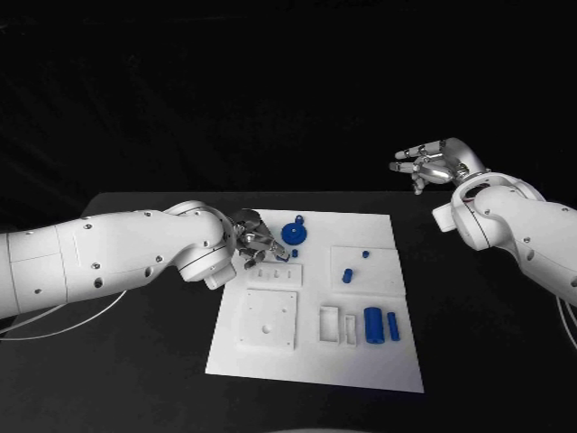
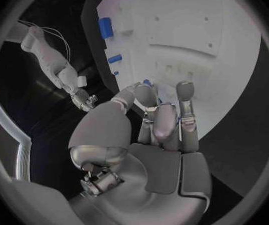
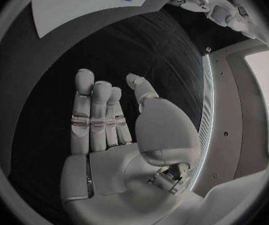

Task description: Assemble the parts on the task board

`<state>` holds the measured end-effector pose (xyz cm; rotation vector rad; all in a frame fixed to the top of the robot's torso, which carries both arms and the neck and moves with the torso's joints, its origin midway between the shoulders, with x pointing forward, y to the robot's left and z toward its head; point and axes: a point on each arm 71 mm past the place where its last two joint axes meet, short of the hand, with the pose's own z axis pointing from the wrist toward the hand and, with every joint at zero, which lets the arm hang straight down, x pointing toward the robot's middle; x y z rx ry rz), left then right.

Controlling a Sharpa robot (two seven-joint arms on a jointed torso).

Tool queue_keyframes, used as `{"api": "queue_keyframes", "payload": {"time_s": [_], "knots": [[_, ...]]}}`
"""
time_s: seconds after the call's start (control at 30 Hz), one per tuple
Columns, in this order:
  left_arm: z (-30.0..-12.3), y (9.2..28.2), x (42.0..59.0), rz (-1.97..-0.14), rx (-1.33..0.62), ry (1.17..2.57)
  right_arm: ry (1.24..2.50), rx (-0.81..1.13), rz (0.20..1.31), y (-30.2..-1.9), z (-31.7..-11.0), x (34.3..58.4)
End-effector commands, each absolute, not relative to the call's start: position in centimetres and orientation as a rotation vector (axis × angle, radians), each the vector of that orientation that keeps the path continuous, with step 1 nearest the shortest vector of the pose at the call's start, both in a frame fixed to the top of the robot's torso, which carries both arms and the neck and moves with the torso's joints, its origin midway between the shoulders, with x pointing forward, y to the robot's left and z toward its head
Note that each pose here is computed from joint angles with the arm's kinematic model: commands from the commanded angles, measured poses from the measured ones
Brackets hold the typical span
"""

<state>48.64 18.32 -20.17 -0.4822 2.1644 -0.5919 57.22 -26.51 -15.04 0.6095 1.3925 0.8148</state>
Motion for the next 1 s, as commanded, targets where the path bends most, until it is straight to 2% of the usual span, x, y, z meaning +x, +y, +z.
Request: {"api": "queue_keyframes", "payload": {"time_s": [0.03, 0.53, 1.0], "knots": [[-20.3, 18.3, 48.5, -0.565, -0.442, 2.158, 1.395, 0.601, 0.826, -26.4, -15.0, 57.3], [-21.8, 18.6, 47.9, -0.531, -0.414, 2.191, 1.4, 0.607, 0.819, -26.6, -15.3, 57.4], [-22.1, 18.9, 47.7, -0.509, -0.377, 2.206, 1.403, 0.609, 0.816, -26.7, -15.3, 57.5]]}}
